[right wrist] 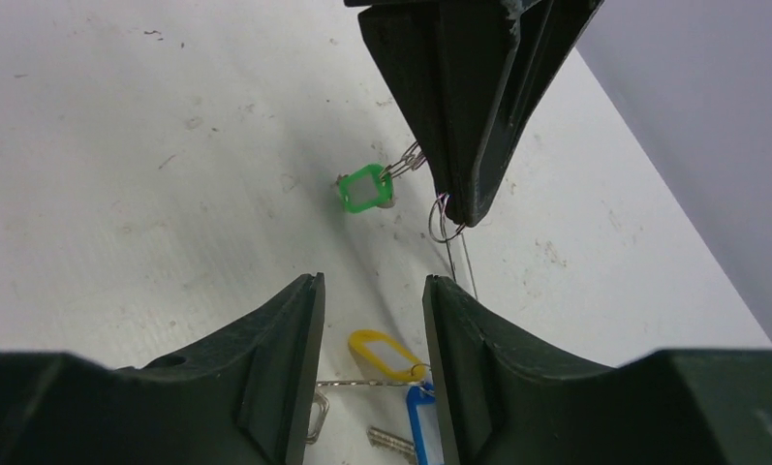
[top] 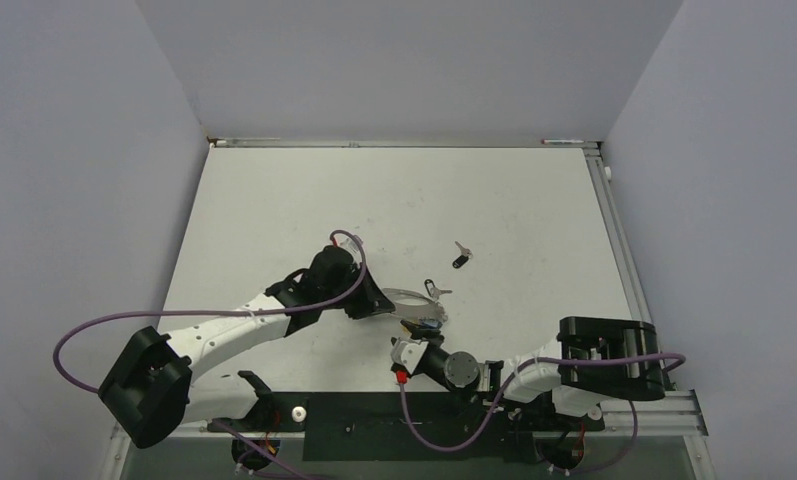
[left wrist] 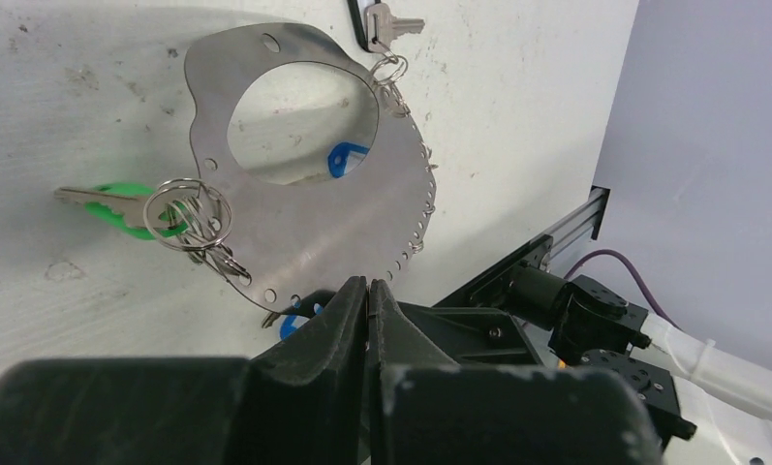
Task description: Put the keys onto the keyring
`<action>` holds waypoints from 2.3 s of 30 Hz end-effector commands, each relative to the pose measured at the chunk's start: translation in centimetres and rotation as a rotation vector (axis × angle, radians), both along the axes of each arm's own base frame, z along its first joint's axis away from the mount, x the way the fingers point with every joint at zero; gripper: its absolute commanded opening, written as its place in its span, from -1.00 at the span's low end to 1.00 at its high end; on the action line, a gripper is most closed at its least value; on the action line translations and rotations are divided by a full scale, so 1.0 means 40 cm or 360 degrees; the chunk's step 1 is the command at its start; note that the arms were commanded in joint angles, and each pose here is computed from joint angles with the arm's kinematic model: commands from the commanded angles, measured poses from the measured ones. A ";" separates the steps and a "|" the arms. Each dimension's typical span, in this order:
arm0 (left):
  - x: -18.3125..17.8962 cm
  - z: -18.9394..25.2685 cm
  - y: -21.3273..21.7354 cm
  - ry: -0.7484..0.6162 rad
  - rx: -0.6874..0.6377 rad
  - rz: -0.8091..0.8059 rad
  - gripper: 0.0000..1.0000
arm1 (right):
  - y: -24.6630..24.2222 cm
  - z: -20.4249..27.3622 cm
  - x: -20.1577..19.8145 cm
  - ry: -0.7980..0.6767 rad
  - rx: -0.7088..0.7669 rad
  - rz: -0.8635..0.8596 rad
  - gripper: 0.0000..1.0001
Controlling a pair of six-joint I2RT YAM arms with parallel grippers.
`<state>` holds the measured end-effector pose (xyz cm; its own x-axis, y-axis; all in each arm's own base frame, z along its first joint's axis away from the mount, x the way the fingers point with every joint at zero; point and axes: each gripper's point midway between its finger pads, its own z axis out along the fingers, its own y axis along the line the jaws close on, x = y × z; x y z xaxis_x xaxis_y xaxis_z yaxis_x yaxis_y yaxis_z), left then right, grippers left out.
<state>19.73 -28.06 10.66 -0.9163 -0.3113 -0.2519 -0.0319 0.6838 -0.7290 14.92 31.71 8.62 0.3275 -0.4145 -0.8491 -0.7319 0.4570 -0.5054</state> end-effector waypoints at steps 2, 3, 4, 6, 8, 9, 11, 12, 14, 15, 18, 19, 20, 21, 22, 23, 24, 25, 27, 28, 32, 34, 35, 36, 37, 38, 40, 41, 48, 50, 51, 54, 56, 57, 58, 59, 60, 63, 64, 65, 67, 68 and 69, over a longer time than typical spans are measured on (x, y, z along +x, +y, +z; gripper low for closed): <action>-0.003 0.048 -0.020 -0.0020 -0.0157 -0.0020 -1.00 | 0.008 0.071 0.021 -0.0163 0.0156 -0.0061 -0.18; -0.007 0.050 -0.022 -0.0015 -0.0177 -0.0030 -1.00 | 0.008 0.076 0.021 -0.0175 0.0172 -0.0063 -0.19; -0.010 0.050 -0.022 -0.0005 -0.0195 -0.0033 -1.00 | 0.009 0.080 0.021 -0.0187 0.0181 -0.0061 -0.20; -0.016 0.051 -0.025 0.0021 -0.0229 -0.0038 -1.00 | 0.011 0.085 0.024 -0.0215 0.0176 -0.0062 -0.23; -0.020 0.046 -0.022 0.0042 -0.0235 -0.0039 -1.00 | 0.015 0.083 0.027 -0.0239 0.0148 -0.0066 -0.25; -0.022 0.046 -0.021 0.0047 -0.0237 -0.0039 -1.00 | 0.015 0.081 0.029 -0.0249 0.0136 -0.0072 -0.25; -0.019 0.056 -0.027 0.0027 -0.0275 -0.0046 -1.00 | 0.017 0.079 0.031 -0.0265 0.0124 -0.0075 -0.26; -0.020 0.059 -0.028 0.0029 -0.0289 -0.0049 -1.00 | 0.020 0.077 0.031 -0.0274 0.0111 -0.0072 -0.26; -0.023 0.062 -0.028 0.0037 -0.0308 -0.0055 -1.00 | 0.021 0.071 0.037 -0.0290 0.0089 -0.0083 -0.26; -0.023 0.062 -0.027 0.0037 -0.0312 -0.0055 -1.00 | 0.019 0.069 0.040 -0.0296 0.0084 -0.0092 -0.26; -0.024 0.062 -0.022 0.0041 -0.0318 -0.0052 -1.00 | 0.016 0.057 0.046 -0.0287 0.0057 -0.0082 -0.26; -0.025 0.063 -0.021 0.0041 -0.0321 -0.0052 -1.00 | 0.017 0.052 0.048 -0.0279 0.0039 -0.0076 -0.27; -0.025 0.064 -0.020 0.0040 -0.0321 -0.0052 -1.00 | 0.016 0.054 0.049 -0.0272 0.0050 -0.0078 -0.27; -0.026 0.065 -0.019 0.0040 -0.0323 -0.0054 -1.00 | 0.015 0.058 0.051 -0.0269 0.0069 -0.0080 -0.27; -0.027 0.067 -0.019 0.0038 -0.0327 -0.0056 -1.00 | 0.014 0.062 0.054 -0.0267 0.0085 -0.0083 -0.27; -0.028 0.067 -0.018 0.0039 -0.0328 -0.0057 -1.00 | 0.016 0.064 0.056 -0.0266 0.0089 -0.0084 -0.27; -0.029 0.069 -0.019 0.0039 -0.0331 -0.0059 -1.00 | 0.018 0.064 0.058 -0.0269 0.0087 -0.0083 -0.28; -0.030 0.069 -0.019 0.0040 -0.0334 -0.0063 -1.00 | 0.021 0.064 0.059 -0.0270 0.0088 -0.0080 -0.28; -0.033 0.069 -0.021 0.0048 -0.0345 -0.0076 -1.00 | 0.027 0.065 0.061 -0.0270 0.0096 -0.0073 -0.29; -0.036 0.069 -0.022 0.0055 -0.0349 -0.0084 -1.00 | 0.028 0.067 0.064 -0.0270 0.0103 -0.0073 -0.30; -0.041 0.068 -0.024 0.0068 -0.0362 -0.0093 -1.00 | 0.038 0.072 0.066 -0.0271 0.0122 -0.0051 -0.34; -0.040 0.068 -0.024 0.0066 -0.0363 -0.0091 -1.00 | 0.043 0.077 0.067 -0.0272 0.0136 -0.0043 -0.40; -0.041 0.068 -0.024 0.0068 -0.0362 -0.0093 -1.00 | 0.046 0.078 0.068 -0.0272 0.0139 -0.0041 -0.42; -0.040 0.068 -0.024 0.0069 -0.0362 -0.0093 -1.00 | 0.048 0.081 0.069 -0.0273 0.0145 -0.0041 -0.45; -0.041 0.068 -0.025 0.0070 -0.0363 -0.0095 -1.00 | 0.050 0.082 0.070 -0.0275 0.0147 -0.0039 -0.47; -0.042 0.068 -0.025 0.0071 -0.0363 -0.0099 -1.00 | 0.052 0.082 0.070 -0.0278 0.0145 -0.0036 -0.49; -0.042 0.066 -0.025 0.0075 -0.0362 -0.0100 -1.00 | 0.056 0.084 0.071 -0.0284 0.0147 -0.0029 -0.59; -0.042 0.065 -0.025 0.0078 -0.0362 -0.0100 -1.00 | 0.059 0.084 0.070 -0.0286 0.0144 -0.0024 -0.67; -0.042 0.063 -0.018 0.0070 -0.0354 -0.0085 -1.00 | 0.061 0.075 0.073 -0.0268 0.0098 -0.0028 -0.90; -0.038 0.062 -0.013 0.0062 -0.0351 -0.0073 -0.91 | 0.058 0.080 0.072 -0.0267 0.0097 -0.0027 -0.90; -0.037 0.062 -0.011 0.0055 -0.0349 -0.0071 -0.81 | 0.057 0.081 0.071 -0.0266 0.0095 -0.0024 -0.90; -0.029 0.063 0.001 0.0013 -0.0319 -0.0062 -0.36 | 0.052 0.091 0.068 -0.0269 0.0086 -0.0012 -0.90; -0.020 0.070 0.011 -0.0045 -0.0293 -0.0050 -0.07 | 0.051 0.094 0.067 -0.0269 0.0067 -0.0001 -0.90; -0.015 0.075 0.015 -0.0078 -0.0286 -0.0046 0.04 | 0.050 0.096 0.065 -0.0267 0.0064 0.0008 -0.90; -0.010 0.082 0.020 -0.0117 -0.0283 -0.0042 0.15 | 0.049 0.099 0.064 -0.0258 0.0066 0.0017 -0.90; -0.004 0.089 0.025 -0.0154 -0.0278 -0.0033 0.22 | 0.048 0.101 0.063 -0.0245 0.0073 0.0029 -0.90; -0.005 0.085 0.034 -0.0161 -0.0248 -0.0027 0.27 | 0.049 0.101 0.062 -0.0222 0.0078 0.0054 -0.90; 0.006 0.100 0.053 -0.0257 -0.0184 -0.0033 0.35 | 0.040 0.101 0.073 -0.0146 0.0099 0.0088 -0.90; 0.010 0.110 0.058 -0.0307 -0.0163 -0.0041 0.36 | 0.036 0.102 0.075 -0.0132 0.0101 0.0099 -0.90; 0.015 0.119 0.065 -0.0370 -0.0139 -0.0053 0.37 | 0.034 0.106 0.077 -0.0125 0.0103 0.0111 -0.90; 0.029 0.136 0.086 -0.0540 -0.0072 -0.0057 0.37 | 0.024 0.115 0.085 -0.0124 0.0107 0.0106 -0.90; 0.039 0.149 0.103 -0.0636 -0.0052 -0.0021 0.38 | 0.021 0.120 0.087 -0.0128 0.0102 0.0110 -0.90; 0.052 0.152 0.122 -0.0726 -0.0020 0.0030 0.38 | 0.018 0.124 0.089 -0.0129 0.0097 0.0116 -0.90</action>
<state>20.06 -25.58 15.17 -0.8467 -0.3320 -0.4158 0.1553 0.5932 -0.7900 18.46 32.00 11.14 0.4293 -0.4206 -0.7993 -0.6945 0.4120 -0.5898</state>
